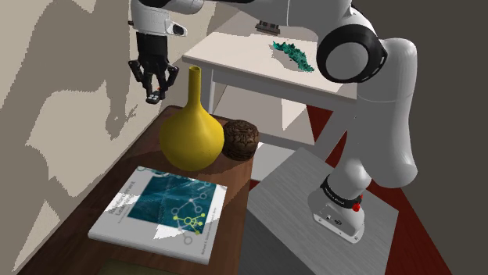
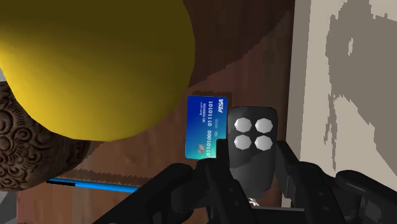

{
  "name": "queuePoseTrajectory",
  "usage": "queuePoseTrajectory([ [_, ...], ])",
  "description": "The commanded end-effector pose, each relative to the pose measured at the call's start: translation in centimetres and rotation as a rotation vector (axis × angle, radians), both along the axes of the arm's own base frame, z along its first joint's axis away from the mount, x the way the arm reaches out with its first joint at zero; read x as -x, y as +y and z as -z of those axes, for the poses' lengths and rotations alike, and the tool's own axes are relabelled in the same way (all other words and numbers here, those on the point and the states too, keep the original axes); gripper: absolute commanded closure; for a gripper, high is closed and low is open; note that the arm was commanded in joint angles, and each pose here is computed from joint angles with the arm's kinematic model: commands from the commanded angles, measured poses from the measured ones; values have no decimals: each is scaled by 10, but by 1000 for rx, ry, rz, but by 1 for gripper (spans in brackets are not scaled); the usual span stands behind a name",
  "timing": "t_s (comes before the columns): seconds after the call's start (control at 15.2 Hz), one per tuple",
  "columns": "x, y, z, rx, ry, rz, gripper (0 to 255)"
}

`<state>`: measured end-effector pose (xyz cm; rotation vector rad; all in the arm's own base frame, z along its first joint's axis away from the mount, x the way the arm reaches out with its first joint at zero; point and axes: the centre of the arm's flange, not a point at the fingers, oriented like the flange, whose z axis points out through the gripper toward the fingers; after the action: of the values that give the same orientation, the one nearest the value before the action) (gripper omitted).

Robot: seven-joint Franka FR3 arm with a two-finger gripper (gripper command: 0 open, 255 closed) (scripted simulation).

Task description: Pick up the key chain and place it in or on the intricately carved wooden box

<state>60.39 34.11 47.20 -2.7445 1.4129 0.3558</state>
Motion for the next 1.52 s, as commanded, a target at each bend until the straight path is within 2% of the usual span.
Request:
queuePoseTrajectory([
  [0.0, 2, 0, -11, 0, 0, 0, 255],
  [0.2, 2, 0, -25, 0, 0, 0, 255],
  [1.45, 216, -130, -28, 0, 0, 0, 255],
])
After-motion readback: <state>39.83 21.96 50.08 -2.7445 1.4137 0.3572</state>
